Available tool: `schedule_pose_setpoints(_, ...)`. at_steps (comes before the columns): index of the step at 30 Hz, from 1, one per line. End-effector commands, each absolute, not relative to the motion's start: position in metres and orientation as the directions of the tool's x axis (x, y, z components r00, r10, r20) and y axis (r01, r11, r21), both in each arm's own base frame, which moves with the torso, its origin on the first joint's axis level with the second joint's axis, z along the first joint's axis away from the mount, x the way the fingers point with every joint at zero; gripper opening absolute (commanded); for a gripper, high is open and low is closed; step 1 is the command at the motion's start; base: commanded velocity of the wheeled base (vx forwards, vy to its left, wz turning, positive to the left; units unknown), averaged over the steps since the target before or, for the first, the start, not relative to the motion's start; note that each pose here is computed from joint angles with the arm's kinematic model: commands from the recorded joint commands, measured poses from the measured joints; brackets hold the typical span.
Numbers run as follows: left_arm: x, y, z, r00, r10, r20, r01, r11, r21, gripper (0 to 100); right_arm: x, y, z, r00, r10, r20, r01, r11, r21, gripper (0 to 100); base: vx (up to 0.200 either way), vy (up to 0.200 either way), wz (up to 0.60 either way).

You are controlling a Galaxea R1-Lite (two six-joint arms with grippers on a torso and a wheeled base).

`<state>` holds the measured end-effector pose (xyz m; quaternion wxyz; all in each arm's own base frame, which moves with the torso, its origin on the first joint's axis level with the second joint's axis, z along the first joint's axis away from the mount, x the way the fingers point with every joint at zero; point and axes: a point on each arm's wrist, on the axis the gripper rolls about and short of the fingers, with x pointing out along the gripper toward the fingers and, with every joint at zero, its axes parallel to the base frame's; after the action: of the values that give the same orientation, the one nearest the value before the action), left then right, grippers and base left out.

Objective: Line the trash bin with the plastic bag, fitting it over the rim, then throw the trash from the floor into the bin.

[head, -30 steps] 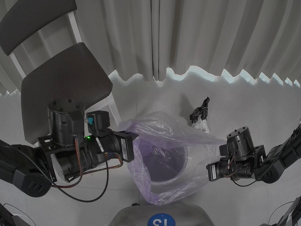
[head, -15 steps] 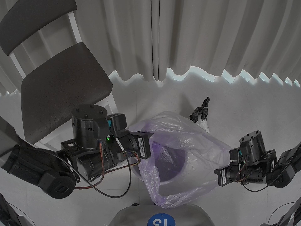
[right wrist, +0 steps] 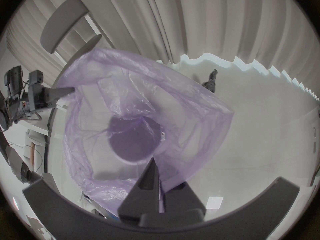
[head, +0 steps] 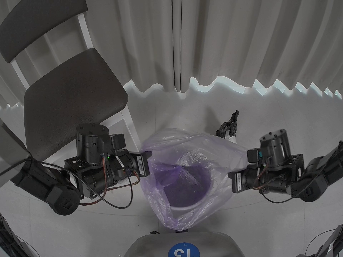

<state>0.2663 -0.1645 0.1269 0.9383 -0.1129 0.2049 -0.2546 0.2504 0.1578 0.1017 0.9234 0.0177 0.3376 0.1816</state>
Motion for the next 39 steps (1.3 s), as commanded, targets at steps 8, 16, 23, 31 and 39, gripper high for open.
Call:
schedule_pose_setpoints(8,0.252,-0.130,0.128,0.813,-0.469,-0.345,0.362,0.871,-0.331,0,0.306,0.222,0.061,0.678,0.376,-0.631,-0.365,0.918,0.156,0,0.000,0.000,0.00)
schedule_pose_setpoints(16,0.249,-0.134,0.146,0.826,-0.490,-0.280,0.395,0.856,-0.334,0,0.309,0.246,0.079,0.701,0.470,-0.536,-0.350,0.882,0.315,0,0.000,0.000,0.00)
schedule_pose_setpoints(23,0.244,-0.141,0.149,0.817,-0.510,-0.269,0.419,0.846,-0.331,0,0.286,0.283,0.087,0.656,0.565,-0.501,-0.440,0.825,0.355,0,0.000,0.000,0.00)
schedule_pose_setpoints(31,0.241,-0.148,0.149,0.805,-0.530,-0.267,0.440,0.834,-0.332,0,0.294,0.272,0.081,0.665,0.536,-0.521,-0.409,0.844,0.347,0,0.000,0.000,0.00)
schedule_pose_setpoints(39,0.245,-0.168,0.143,0.784,-0.570,-0.246,0.484,0.810,-0.332,0,0.323,0.211,0.059,0.690,0.473,-0.548,-0.297,0.875,0.381,0,0.000,0.000,0.00)
